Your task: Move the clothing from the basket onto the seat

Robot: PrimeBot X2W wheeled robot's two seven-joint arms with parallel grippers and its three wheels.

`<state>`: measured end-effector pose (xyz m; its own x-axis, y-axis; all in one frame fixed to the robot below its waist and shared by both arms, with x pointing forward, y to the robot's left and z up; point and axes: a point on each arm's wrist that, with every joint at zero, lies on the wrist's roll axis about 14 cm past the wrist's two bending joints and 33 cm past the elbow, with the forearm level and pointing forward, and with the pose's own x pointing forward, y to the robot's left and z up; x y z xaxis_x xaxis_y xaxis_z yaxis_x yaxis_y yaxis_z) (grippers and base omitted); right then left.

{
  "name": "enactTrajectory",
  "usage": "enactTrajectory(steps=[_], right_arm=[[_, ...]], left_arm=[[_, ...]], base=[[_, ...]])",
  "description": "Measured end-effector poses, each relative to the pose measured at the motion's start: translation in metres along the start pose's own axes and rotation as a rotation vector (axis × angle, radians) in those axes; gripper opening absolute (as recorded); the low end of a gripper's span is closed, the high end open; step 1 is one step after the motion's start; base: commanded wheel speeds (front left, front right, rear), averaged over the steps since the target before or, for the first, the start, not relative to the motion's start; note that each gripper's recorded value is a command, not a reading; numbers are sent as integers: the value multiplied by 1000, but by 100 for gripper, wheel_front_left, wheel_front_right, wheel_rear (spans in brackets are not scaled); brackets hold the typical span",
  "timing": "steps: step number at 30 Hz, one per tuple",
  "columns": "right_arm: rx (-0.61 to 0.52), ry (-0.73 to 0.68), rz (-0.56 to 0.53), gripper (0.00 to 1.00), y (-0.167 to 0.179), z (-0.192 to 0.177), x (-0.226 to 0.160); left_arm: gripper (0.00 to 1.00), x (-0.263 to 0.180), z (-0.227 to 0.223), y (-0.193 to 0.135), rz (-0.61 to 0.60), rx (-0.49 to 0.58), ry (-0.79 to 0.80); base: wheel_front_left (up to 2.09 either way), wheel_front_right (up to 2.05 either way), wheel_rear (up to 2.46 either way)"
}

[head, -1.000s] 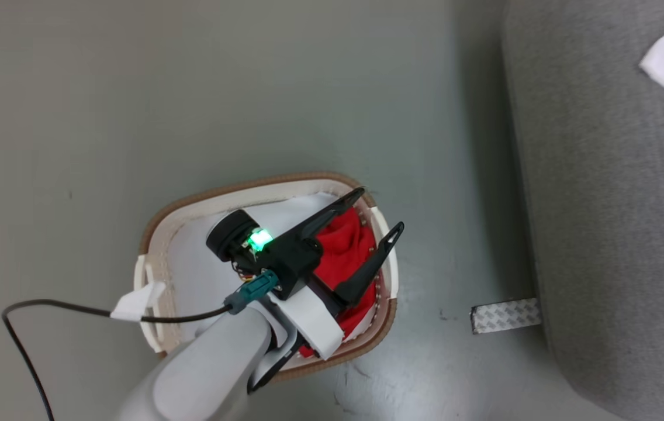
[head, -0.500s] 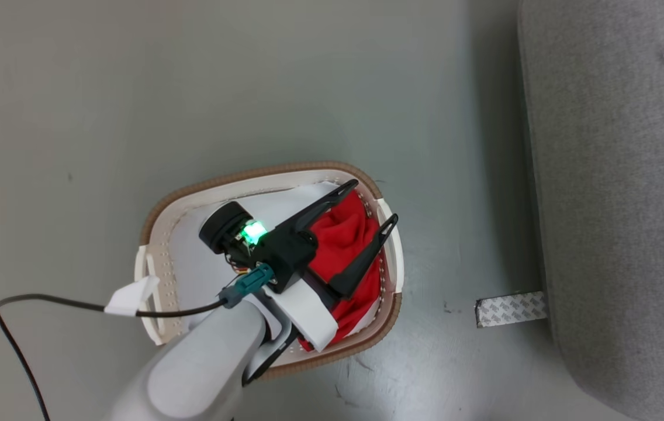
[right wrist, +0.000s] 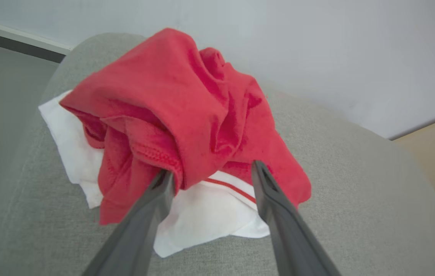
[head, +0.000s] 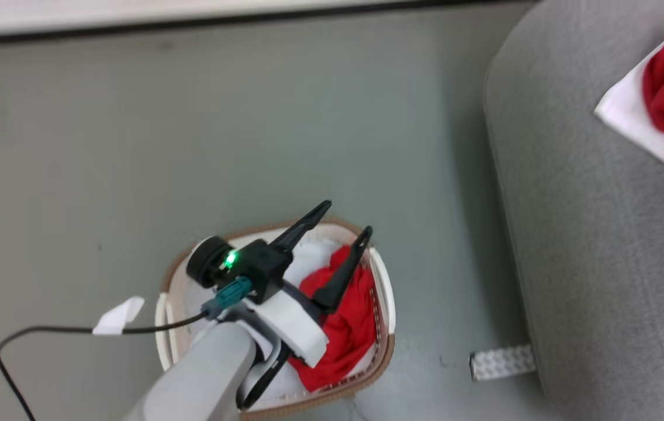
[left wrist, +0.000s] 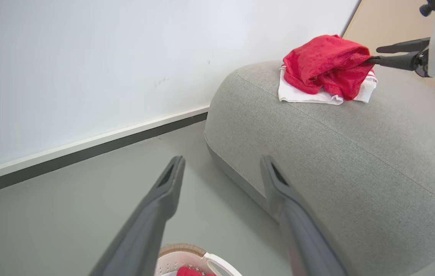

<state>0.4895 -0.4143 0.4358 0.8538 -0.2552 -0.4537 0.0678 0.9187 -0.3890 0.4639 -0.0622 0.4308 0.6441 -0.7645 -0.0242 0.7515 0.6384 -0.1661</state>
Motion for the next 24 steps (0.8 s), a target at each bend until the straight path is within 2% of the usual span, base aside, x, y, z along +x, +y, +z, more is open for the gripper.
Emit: enactTrajectory(steps=[4, 14, 20, 24], right_arm=[[-11, -132, 23, 100, -3, 39, -23], [89, -500, 116, 100, 9, 129, -91], [195, -624, 174, 100, 30, 150, -118], [259, -679, 237, 100, 62, 151, -135]], left_arm=[[100, -14, 26, 3, 62, 27, -38], [100, -66, 102, 24, 256, 113, -185], [100, -107, 126, 41, 388, 153, -239], [100, -137, 123, 51, 470, 167, -234]], base=[[0, 0, 0], [0, 0, 0], [0, 0, 0], [0, 0, 0]])
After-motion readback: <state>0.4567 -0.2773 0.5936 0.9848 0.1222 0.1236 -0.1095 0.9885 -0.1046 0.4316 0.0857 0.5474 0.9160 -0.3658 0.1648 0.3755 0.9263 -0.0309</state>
